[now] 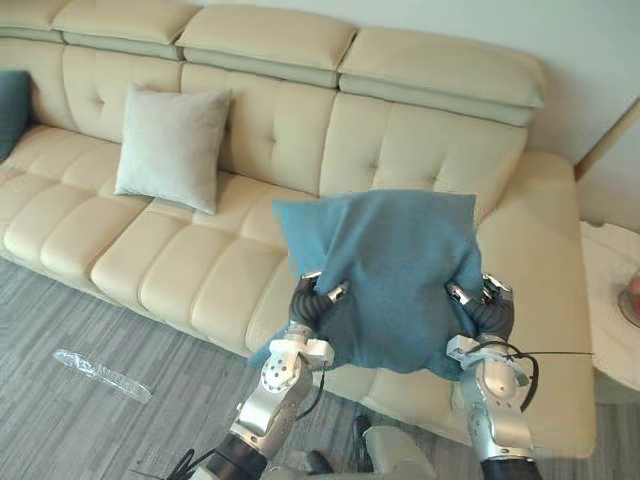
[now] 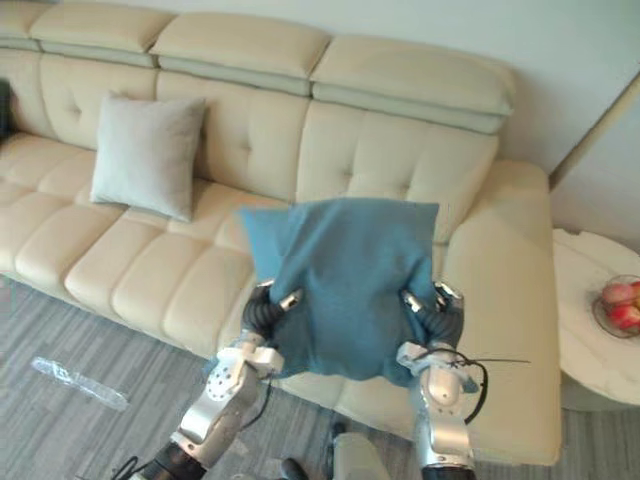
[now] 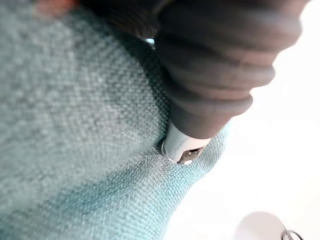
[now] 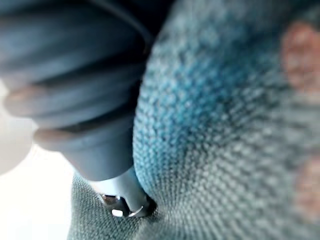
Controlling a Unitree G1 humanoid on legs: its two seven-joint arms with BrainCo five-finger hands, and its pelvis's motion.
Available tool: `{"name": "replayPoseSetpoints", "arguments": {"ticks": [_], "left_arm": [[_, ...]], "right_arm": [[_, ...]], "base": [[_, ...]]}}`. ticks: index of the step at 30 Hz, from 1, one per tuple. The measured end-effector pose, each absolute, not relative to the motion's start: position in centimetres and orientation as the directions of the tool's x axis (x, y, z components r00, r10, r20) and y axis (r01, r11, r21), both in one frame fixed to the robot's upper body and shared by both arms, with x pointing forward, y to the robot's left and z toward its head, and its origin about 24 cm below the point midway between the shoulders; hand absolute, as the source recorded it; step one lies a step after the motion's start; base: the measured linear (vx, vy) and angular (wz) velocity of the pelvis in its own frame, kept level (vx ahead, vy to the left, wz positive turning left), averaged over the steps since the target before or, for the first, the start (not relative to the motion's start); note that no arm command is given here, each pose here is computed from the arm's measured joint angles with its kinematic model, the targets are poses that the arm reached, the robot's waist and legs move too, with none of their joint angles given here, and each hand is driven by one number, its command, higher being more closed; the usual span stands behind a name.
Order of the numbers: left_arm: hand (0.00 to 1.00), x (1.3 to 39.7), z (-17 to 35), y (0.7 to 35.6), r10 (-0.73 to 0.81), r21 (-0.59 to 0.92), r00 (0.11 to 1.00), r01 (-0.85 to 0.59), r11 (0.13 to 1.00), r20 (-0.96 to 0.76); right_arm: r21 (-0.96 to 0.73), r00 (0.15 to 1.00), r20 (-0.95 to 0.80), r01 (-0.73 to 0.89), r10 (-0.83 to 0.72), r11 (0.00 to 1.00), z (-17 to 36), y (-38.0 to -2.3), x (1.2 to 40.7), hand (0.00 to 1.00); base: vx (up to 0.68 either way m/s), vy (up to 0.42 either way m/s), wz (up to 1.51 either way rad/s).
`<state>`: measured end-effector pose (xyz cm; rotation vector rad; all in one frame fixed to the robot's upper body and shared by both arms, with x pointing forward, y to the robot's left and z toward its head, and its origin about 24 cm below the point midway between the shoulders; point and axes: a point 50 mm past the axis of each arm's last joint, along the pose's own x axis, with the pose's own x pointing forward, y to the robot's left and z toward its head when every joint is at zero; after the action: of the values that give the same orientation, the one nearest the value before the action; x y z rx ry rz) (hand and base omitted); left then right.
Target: Pick up cushions and gather them together orderly.
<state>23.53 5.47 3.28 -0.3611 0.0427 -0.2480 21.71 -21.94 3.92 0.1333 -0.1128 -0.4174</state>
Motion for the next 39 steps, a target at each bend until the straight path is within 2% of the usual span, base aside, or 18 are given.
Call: {"name": "replayPoseSetpoints", "arguments": {"ticks": [3,11,19,25,30,34,39], "left_arm": [[1.00,22.5,3.0,5.3,-0.253,-0.394,0.967,0.231,0.890,-0.006],[1.00,21.0,3.6,5.4,-0.239,-0.452,0.971,0.223,0.864,0.023],[1.00,20.4,3.1,5.8,-0.227,-0.450,0.974,0.202,0.870,-0.002],[1.00,20.5,3.2,6.2,-0.210,-0.447,0.978,0.193,0.874,0.011],[1.00,21.5,3.5,6.9,-0.202,-0.380,0.979,0.199,0.903,0.032],[1.00,22.2,4.0,6.8,-0.201,-0.356,0.978,0.207,0.911,0.054],[1.00,24.8,7.4,6.3,-0.180,-0.299,0.965,0.231,0.926,0.189]], "right_arm": [[0.211,0.890,0.125,0.409,-0.439,0.888,5.2,-21.4,19.9,1.00],[0.242,0.875,0.260,0.351,-0.409,0.905,8.2,-20.8,20.1,1.00],[0.220,0.891,0.243,0.333,-0.382,0.917,7.8,-20.2,20.2,1.00],[0.226,0.904,0.202,0.331,-0.377,0.916,6.7,-19.8,20.9,1.00],[0.103,0.945,0.142,0.282,-0.295,0.954,4.9,-19.7,23.7,1.00],[0.027,0.950,0.141,0.278,-0.279,0.960,4.8,-20.2,24.0,1.00],[-0.031,0.929,0.263,0.276,-0.259,0.961,7.9,-20.2,26.8,1.00]], "base": [[0.20,-0.138,0.29],[0.23,0.130,-0.98],[0.19,0.354,-0.85],[0.05,0.127,-0.42],[-0.05,-0.005,-0.65],[-0.07,-0.040,-0.10],[-0.11,-0.041,0.14]]}}
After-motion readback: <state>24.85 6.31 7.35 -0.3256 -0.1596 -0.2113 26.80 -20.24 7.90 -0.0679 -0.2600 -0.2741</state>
